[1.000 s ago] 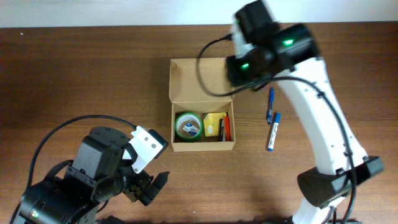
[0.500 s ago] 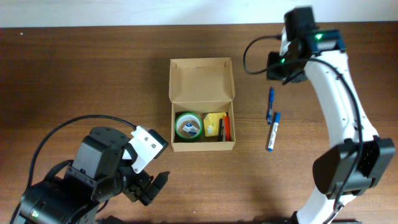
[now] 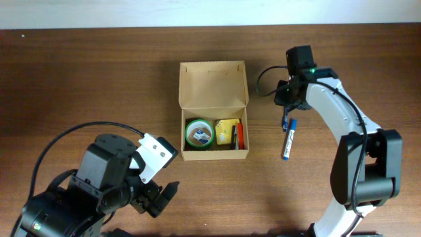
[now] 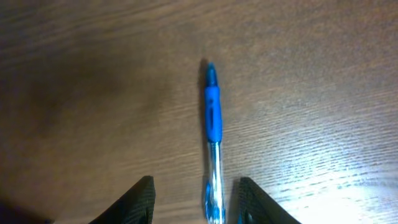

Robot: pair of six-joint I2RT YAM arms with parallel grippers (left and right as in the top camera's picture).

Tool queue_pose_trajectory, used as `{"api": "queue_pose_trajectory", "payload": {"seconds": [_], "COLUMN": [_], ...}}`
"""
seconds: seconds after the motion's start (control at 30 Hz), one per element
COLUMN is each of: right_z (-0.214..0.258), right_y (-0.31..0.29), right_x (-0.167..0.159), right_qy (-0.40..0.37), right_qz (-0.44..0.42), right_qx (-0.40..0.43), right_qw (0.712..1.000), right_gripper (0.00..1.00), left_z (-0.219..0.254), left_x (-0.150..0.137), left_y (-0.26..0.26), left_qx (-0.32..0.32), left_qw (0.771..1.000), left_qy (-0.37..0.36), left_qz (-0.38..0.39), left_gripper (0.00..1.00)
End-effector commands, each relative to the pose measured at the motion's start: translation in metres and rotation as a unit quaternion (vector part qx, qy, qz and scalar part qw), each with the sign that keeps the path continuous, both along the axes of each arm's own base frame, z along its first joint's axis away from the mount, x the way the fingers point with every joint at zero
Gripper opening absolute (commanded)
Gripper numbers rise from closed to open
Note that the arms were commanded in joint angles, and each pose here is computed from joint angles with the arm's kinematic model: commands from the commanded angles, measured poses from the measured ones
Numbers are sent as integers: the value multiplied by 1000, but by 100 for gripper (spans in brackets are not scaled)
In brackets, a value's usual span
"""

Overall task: Pack container
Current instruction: 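Lower the right gripper and grasp the blue pen, lift it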

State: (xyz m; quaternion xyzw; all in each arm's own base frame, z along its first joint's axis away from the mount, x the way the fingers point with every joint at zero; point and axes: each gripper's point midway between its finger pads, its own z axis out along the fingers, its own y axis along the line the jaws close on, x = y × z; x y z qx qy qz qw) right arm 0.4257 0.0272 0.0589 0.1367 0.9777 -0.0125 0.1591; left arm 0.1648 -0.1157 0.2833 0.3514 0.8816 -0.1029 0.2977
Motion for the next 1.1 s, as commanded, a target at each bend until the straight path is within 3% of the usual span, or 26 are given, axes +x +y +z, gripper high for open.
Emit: {"api": "queue_pose_trajectory", "payload": {"seconds": [0.0,1.07], "right_z": [-10,-68], "right_y": [-12,2], "right_x": [-5,-4], "right_qy": [3,26], "right_qz": [-40,-3], "right_qx": [-14,16], "right_qw": [999,1000], "right_gripper": [45,45], "left_z": [5,5], "left_x": [0,0], "left_y": [-2,-2], "left_qx": [-5,-5], "left_qw": [1000,1000], "left_qy": [-8,-7], "left_qz": [-9,-9], "left_gripper": [100,100]}}
